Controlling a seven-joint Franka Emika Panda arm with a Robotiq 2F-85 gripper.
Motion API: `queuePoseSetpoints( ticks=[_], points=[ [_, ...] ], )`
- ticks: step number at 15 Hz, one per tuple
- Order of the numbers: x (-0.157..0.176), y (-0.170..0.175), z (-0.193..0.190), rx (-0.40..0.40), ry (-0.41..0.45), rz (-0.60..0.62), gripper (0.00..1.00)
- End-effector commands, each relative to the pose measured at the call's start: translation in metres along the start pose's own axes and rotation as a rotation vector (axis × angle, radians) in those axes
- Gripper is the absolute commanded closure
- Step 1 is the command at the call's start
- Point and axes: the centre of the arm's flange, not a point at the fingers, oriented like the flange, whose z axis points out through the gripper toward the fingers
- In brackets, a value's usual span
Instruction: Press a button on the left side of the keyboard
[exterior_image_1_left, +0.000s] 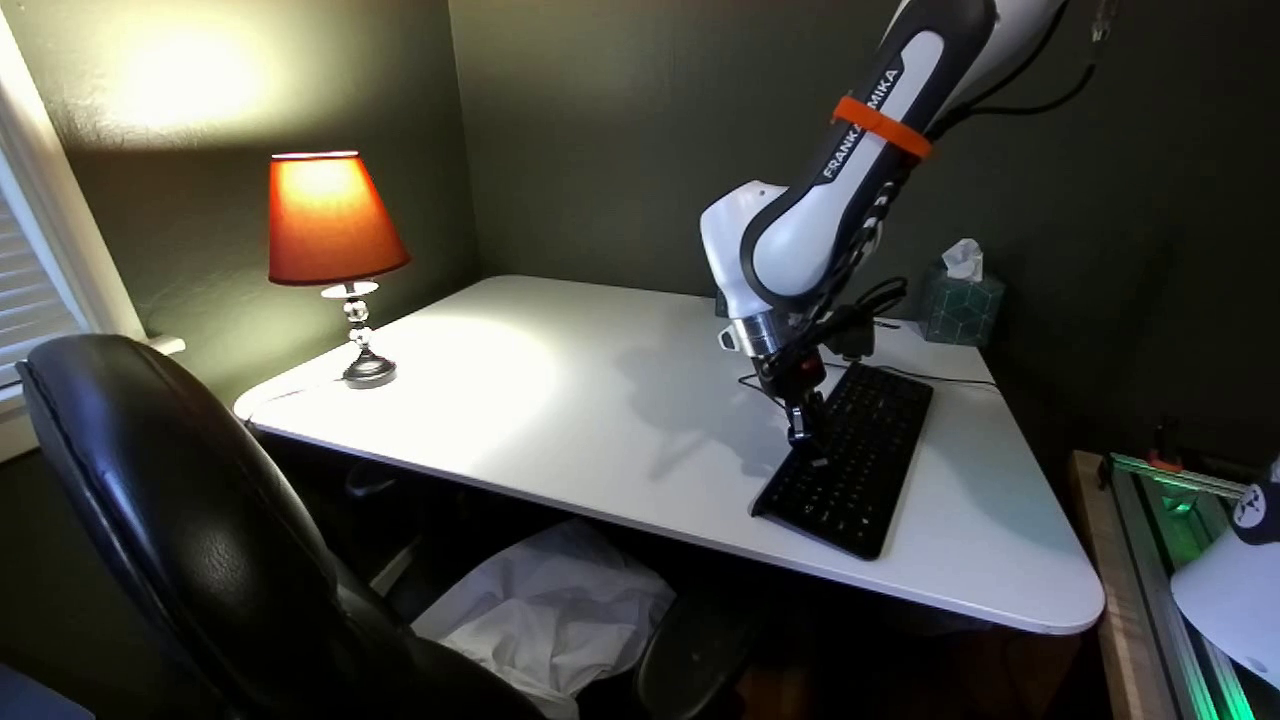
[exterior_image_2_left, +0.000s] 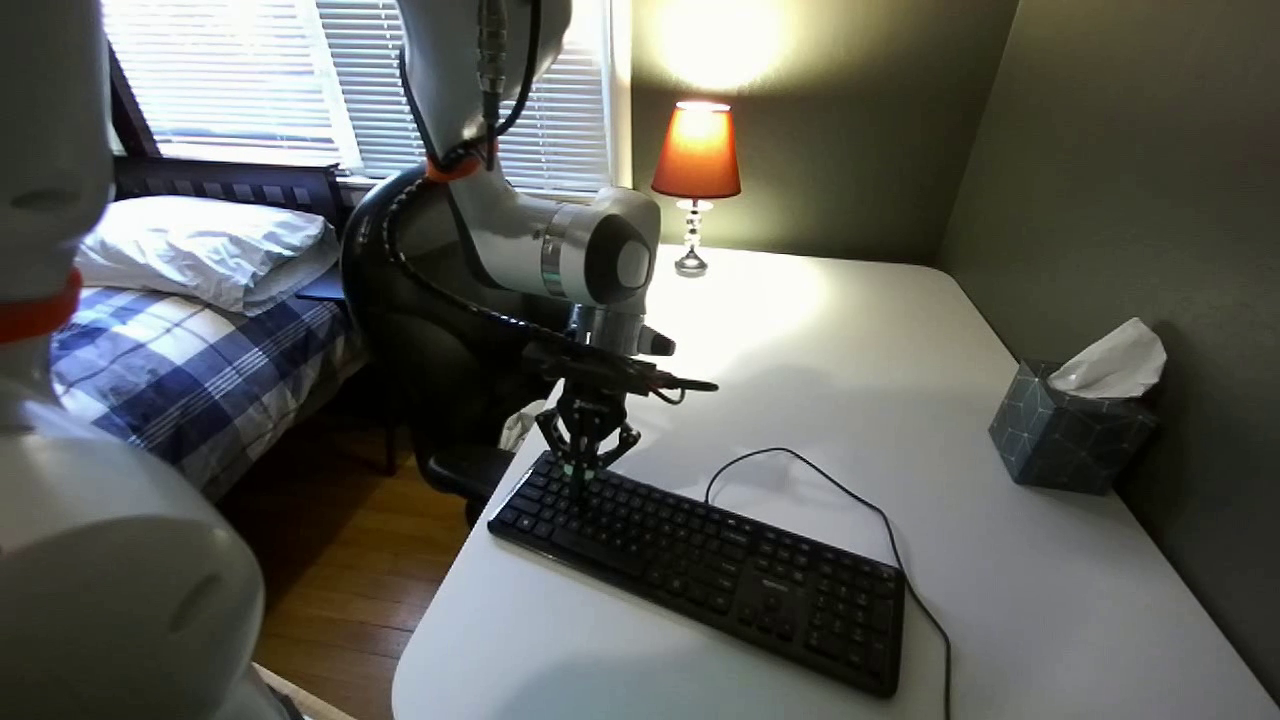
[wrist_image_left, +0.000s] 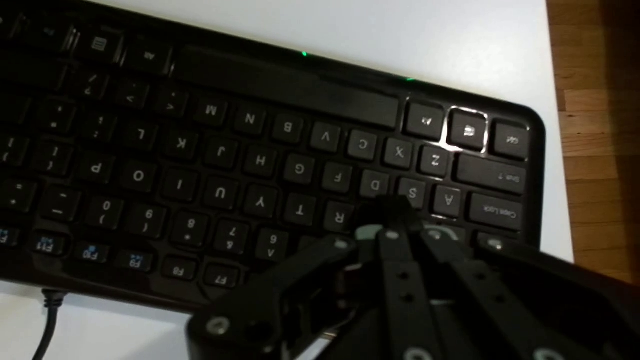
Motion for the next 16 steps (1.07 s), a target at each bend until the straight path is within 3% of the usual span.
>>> queuePoseSetpoints(
  ticks=[1,16],
  points=[
    [0.0054,0.003,0.0035,0.015,0.008,-0.01,1.0],
    [0.012,0.0062,0.0079,0.017,-0.01,-0.004,1.0]
  ],
)
